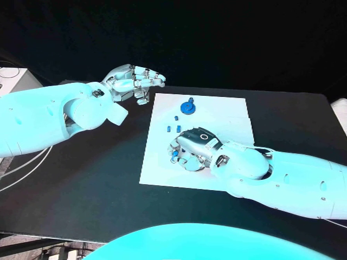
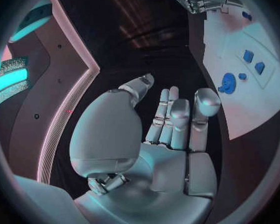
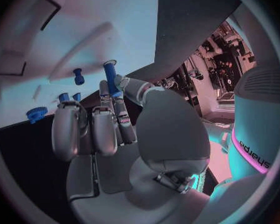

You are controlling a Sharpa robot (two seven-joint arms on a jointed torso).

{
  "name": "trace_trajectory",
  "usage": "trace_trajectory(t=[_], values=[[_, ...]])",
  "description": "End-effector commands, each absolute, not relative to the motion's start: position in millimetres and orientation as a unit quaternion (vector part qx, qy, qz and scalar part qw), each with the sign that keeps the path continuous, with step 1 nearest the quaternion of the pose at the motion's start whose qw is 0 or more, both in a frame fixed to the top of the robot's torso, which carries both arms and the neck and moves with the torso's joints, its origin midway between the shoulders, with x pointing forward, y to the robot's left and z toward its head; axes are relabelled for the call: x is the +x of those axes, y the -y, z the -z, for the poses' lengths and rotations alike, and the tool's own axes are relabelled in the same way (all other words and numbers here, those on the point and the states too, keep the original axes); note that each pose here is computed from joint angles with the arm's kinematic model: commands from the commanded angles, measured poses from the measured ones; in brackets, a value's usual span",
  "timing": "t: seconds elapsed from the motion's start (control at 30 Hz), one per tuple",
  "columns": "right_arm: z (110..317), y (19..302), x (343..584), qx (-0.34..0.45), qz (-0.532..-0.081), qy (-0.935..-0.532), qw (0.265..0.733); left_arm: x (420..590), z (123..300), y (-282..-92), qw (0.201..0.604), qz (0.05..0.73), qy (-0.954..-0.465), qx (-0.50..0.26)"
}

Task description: Assemble the parts on the task board

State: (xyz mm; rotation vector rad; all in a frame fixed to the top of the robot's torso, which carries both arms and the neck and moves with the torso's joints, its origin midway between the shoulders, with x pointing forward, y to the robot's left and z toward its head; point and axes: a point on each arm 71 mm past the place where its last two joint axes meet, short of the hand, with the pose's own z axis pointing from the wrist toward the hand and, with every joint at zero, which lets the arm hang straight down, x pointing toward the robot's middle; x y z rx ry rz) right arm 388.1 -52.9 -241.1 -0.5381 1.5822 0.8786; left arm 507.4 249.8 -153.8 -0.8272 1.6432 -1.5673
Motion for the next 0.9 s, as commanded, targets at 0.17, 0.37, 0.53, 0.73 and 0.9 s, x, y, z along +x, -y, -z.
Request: trace_trajectory(t=[0.17, 0.37, 0.53, 0.73, 0.9], values=[[243, 52, 386, -0.24, -0.374, -0.684, 0.579, 506.5, 152.9, -248.0, 0.347, 0.613, -0.635, -0.317], [245, 50, 385, -0.24, -0.375, -0.685, 0.577, 506.5, 152.9, -247.8, 0.346, 0.613, -0.635, -0.317], [246, 50, 386, -0.241, -0.373, -0.686, 0.576, 506.6, 152.9, -247.9, 0.347, 0.613, -0.635, -0.317], [249, 50, 387, -0.243, -0.365, -0.692, 0.573, 506.4, 152.9, -247.7, 0.346, 0.613, -0.636, -0.317], [253, 50, 389, -0.252, -0.35, -0.7, 0.569, 506.3, 152.9, -247.9, 0.346, 0.613, -0.636, -0.317]])
